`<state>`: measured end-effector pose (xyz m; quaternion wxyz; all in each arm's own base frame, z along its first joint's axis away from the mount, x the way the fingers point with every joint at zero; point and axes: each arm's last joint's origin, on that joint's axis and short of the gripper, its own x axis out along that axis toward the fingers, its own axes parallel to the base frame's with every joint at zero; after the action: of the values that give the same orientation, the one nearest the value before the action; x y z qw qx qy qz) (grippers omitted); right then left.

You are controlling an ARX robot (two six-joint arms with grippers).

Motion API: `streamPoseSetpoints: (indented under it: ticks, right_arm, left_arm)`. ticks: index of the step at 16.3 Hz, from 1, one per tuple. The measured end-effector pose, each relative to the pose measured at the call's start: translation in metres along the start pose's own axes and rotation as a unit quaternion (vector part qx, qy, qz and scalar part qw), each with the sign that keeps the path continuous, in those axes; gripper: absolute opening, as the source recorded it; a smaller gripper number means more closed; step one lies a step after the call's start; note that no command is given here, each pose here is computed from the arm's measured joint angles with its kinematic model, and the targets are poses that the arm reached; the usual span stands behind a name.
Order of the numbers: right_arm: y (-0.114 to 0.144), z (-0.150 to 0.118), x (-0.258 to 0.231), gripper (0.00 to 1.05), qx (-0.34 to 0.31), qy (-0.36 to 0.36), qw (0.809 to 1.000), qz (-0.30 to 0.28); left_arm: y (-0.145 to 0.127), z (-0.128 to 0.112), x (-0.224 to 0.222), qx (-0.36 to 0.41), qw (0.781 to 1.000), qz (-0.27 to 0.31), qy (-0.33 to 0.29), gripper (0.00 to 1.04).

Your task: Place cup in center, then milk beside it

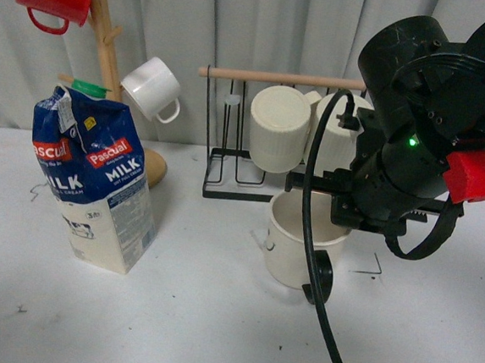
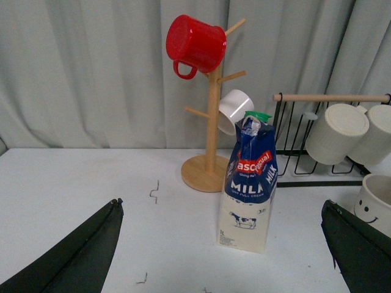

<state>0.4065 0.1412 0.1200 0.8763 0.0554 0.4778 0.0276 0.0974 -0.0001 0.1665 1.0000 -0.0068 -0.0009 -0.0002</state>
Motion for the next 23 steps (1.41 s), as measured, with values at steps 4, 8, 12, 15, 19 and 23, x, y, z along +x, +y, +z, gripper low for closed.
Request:
streamPoseSetpoints:
  ticks: [4,8,12,15,19,23]
  right_arm:
    - [-0.001,-0.002,0.0,0.03,0.009,-0.002,1.0,-0.002]
    - [-0.001,-0.001,0.0,0.53,0.009,0.003,1.0,0.006]
    - [0.001,0.001,-0.01,0.91,0.012,-0.006,0.999,0.032]
    - [0.003,0.014,-0.06,0.98,0.027,-0.063,0.994,0.085]
    - [-0.001,0.016,-0.139,0.98,0.052,-0.19,0.962,0.187]
    - [-0.047,-0.03,-0.188,0.68,0.009,-0.462,0.886,0.041]
  left_arm:
    - [0.0,0.0,0.0,0.0,1.0,0.0,0.0,0.98]
    - [0.0,0.0,0.0,0.0,1.0,0.0,0.0,0.98]
    - [0.0,0.0,0.0,0.0,1.0,0.0,0.0,0.98]
    - [0.0,0.0,0.0,0.0,1.0,0.0,0.0,0.98]
    - [0.0,0.0,0.0,0.0,1.0,0.0,0.0,0.98]
    - [0.0,0.0,0.0,0.0,1.0,0.0,0.0,0.98]
